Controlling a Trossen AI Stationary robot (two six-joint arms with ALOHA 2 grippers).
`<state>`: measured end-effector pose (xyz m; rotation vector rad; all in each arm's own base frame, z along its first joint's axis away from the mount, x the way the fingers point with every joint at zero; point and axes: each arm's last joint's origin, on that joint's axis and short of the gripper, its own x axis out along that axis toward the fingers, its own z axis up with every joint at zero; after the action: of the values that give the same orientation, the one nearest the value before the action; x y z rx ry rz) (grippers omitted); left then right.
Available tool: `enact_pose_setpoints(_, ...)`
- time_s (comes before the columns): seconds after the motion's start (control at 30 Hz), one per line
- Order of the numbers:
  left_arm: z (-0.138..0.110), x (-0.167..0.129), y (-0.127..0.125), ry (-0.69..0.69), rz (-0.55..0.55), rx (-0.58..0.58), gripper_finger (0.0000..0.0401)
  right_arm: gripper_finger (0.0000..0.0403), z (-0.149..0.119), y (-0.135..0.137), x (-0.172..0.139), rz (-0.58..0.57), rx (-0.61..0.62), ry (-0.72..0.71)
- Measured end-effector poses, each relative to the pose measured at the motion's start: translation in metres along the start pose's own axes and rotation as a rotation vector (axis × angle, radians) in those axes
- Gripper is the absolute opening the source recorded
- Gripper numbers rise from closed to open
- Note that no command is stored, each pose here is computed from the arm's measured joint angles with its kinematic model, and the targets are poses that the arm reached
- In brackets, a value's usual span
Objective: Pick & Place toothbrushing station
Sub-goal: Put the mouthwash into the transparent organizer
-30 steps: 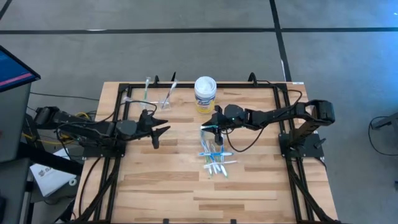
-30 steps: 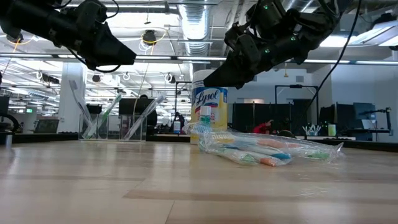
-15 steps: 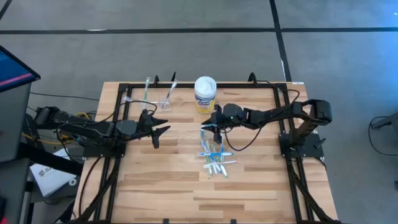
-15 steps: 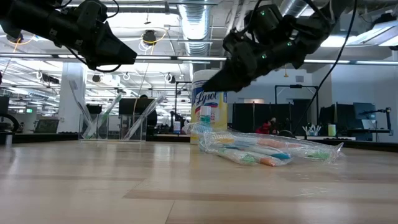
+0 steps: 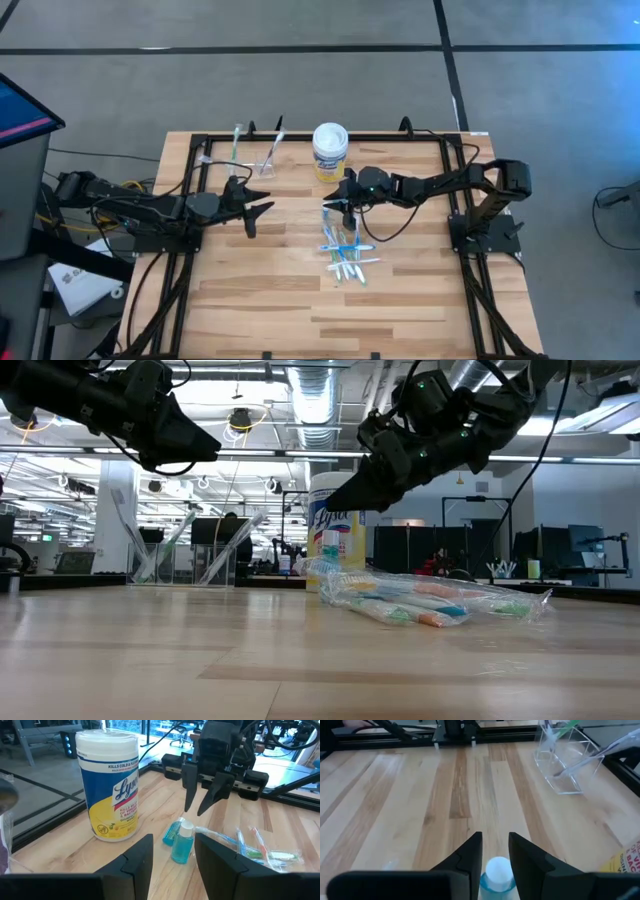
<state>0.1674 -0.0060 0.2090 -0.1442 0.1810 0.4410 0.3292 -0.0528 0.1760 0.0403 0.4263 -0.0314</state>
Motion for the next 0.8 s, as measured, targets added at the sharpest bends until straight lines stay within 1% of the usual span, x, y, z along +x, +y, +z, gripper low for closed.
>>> enact_pose_setpoints(0.53,0.0000,0.0000,0.0000,0.000,0.000,-0.013,0.0140,0.0087,-0.0023,0.0005,0.0000,0.002,0.003,0.023)
enact_pose_setpoints(0.7,0.0000,0.0000,0.0000,0.000,0.000,-0.013,0.0140,0.0087,-0.0019,0.0049,0.0005,0.015,-0.004,0.021)
enact_pose_setpoints(0.8,0.0000,0.0000,0.0000,0.000,0.000,-0.013,0.0140,0.0087,-0.0061,0.0044,0.0056,0.021,-0.011,0.022)
